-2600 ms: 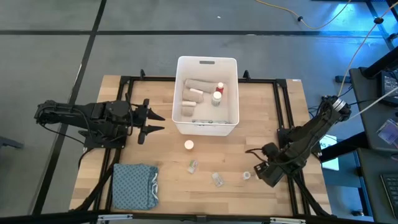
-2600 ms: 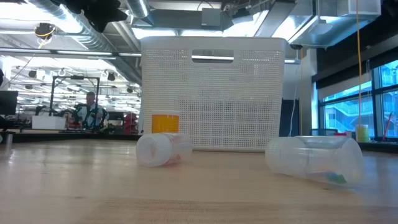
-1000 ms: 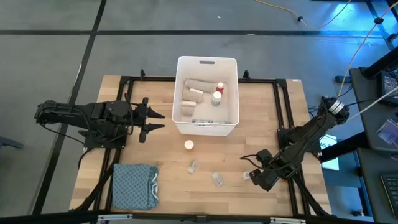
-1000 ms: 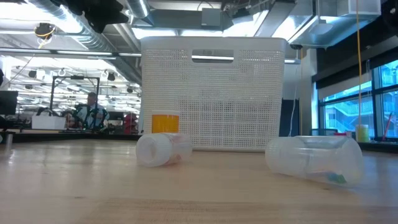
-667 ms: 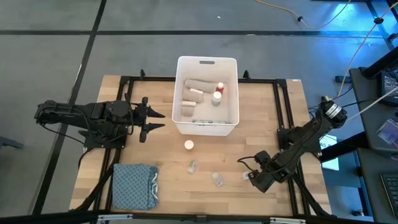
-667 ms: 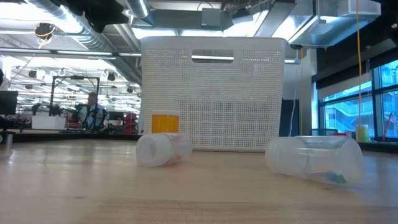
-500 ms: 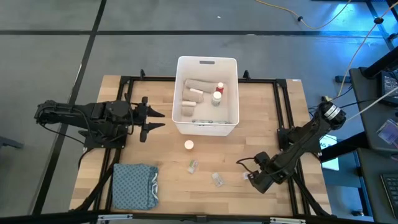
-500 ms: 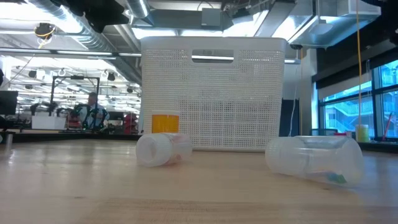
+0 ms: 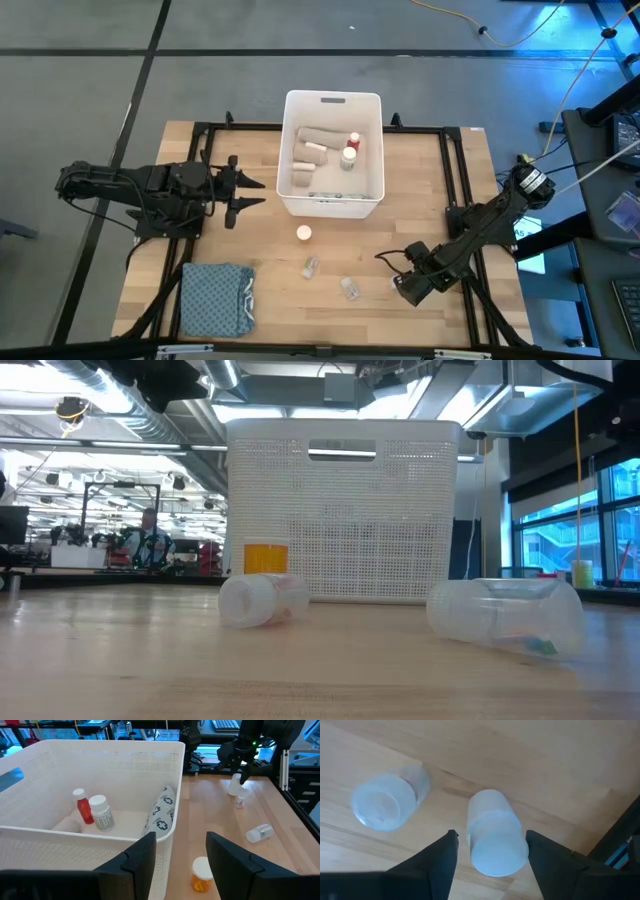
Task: Pick & place medical supplies in basket/bin
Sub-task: Put the small white pill bottle into the white bin, then put the right transparent pill bottle into the white bin
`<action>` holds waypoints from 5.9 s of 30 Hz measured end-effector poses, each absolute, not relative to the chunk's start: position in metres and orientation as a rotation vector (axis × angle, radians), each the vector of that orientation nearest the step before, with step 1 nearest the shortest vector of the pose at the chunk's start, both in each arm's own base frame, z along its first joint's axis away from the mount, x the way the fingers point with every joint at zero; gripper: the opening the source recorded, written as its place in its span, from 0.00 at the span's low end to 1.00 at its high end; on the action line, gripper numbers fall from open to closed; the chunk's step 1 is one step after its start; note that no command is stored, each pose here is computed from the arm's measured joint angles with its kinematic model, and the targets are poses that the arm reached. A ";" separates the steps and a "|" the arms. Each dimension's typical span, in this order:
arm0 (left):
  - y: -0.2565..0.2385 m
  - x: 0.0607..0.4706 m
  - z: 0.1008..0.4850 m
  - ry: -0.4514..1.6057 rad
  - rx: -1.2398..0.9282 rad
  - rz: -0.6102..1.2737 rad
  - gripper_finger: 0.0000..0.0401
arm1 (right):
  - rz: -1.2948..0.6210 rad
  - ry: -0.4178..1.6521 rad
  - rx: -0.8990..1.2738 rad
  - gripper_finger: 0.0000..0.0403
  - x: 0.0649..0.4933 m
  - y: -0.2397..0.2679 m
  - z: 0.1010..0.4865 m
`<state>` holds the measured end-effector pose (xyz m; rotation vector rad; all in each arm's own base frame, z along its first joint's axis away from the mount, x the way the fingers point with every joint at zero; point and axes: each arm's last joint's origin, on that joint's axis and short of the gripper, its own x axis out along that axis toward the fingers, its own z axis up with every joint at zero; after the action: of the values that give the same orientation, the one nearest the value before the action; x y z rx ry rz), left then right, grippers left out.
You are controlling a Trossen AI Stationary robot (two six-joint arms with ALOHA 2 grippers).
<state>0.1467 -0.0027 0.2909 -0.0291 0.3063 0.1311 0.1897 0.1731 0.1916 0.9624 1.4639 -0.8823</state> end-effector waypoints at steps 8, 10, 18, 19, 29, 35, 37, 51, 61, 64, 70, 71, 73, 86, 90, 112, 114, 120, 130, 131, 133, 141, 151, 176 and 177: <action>-0.003 0.147 0.291 0.306 -0.029 0.131 0.41 | -0.848 1.472 0.951 0.48 0.191 0.174 0.192; -0.003 0.147 0.291 0.307 -0.029 0.131 0.41 | -0.847 1.473 0.950 0.47 0.191 0.174 0.192; -0.003 0.147 0.291 0.307 -0.029 0.131 0.41 | -0.815 1.484 0.924 0.38 0.191 0.174 0.192; -0.003 0.147 0.291 0.306 -0.029 0.131 0.41 | -0.807 1.487 0.918 0.37 0.191 0.174 0.192; -0.003 0.147 0.292 0.295 -0.030 0.130 0.41 | -0.618 1.443 0.916 0.39 0.200 0.181 0.229; -0.003 0.148 0.296 0.253 -0.035 0.130 0.41 | -0.411 1.261 0.759 0.39 0.221 0.179 0.281; -0.003 0.148 0.295 0.258 -0.035 0.129 0.41 | -0.340 1.145 0.644 0.39 0.230 0.174 0.304; -0.003 0.148 0.294 0.269 -0.034 0.130 0.41 | -0.328 0.772 0.138 0.40 0.271 0.057 0.431; -0.003 0.147 0.291 0.300 -0.030 0.131 0.41 | -0.424 0.873 0.148 0.40 0.295 -0.068 0.419; -0.003 0.147 0.291 0.309 -0.029 0.131 0.41 | -0.369 0.954 0.176 0.40 0.313 -0.094 0.397; -0.002 0.146 0.288 0.340 -0.022 0.150 0.41 | -0.313 1.168 0.246 0.40 0.341 -0.134 0.340; -0.002 0.145 0.287 0.344 -0.022 0.150 0.41 | -0.309 1.211 0.251 0.40 0.344 -0.139 0.330; -0.002 0.145 0.287 0.345 -0.023 0.150 0.41 | -0.310 1.291 0.271 0.40 0.348 -0.146 0.313; -0.002 0.145 0.287 0.347 -0.022 0.150 0.41 | -0.283 1.460 0.295 0.40 0.368 -0.160 0.259; -0.002 0.145 0.287 0.352 -0.022 0.151 0.41 | -0.278 1.502 0.305 0.40 0.374 -0.163 0.242; -0.002 0.144 0.284 0.381 -0.018 0.151 0.41 | -0.282 1.540 0.318 0.47 0.387 -0.169 0.209; -0.002 0.144 0.284 0.381 -0.019 0.151 0.41 | -0.282 1.539 0.318 0.49 0.387 -0.169 0.209; -0.002 0.144 0.284 0.380 -0.026 0.153 0.41 | -0.281 1.539 0.322 0.59 0.387 -0.169 0.209; -0.002 0.144 0.284 0.379 -0.035 0.155 0.41 | -0.300 1.539 0.342 0.66 0.387 -0.167 0.248; -0.002 0.144 0.284 0.379 -0.035 0.155 0.41 | -0.302 1.516 0.335 0.66 0.388 -0.166 0.257; -0.002 0.144 0.284 0.379 -0.035 0.154 0.41 | -0.318 1.478 0.333 0.66 0.390 -0.164 0.275; -0.002 0.143 0.282 0.402 -0.040 0.157 0.41 | -0.332 1.294 0.333 0.66 0.387 -0.126 0.346; -0.002 0.143 0.281 0.415 -0.039 0.157 0.41 | -0.253 1.180 0.344 0.66 0.358 -0.016 0.404; -0.002 0.146 0.288 0.340 -0.025 0.143 0.41 | -0.820 1.465 0.682 0.63 0.266 0.211 0.291; -0.002 0.146 0.288 0.337 -0.026 0.143 0.41 | -0.824 1.472 0.698 0.63 0.265 0.210 0.287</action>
<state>0.1457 -0.0023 0.2880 -0.0260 0.3373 0.1427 0.2650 0.2100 0.2871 0.6982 1.4723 -0.8241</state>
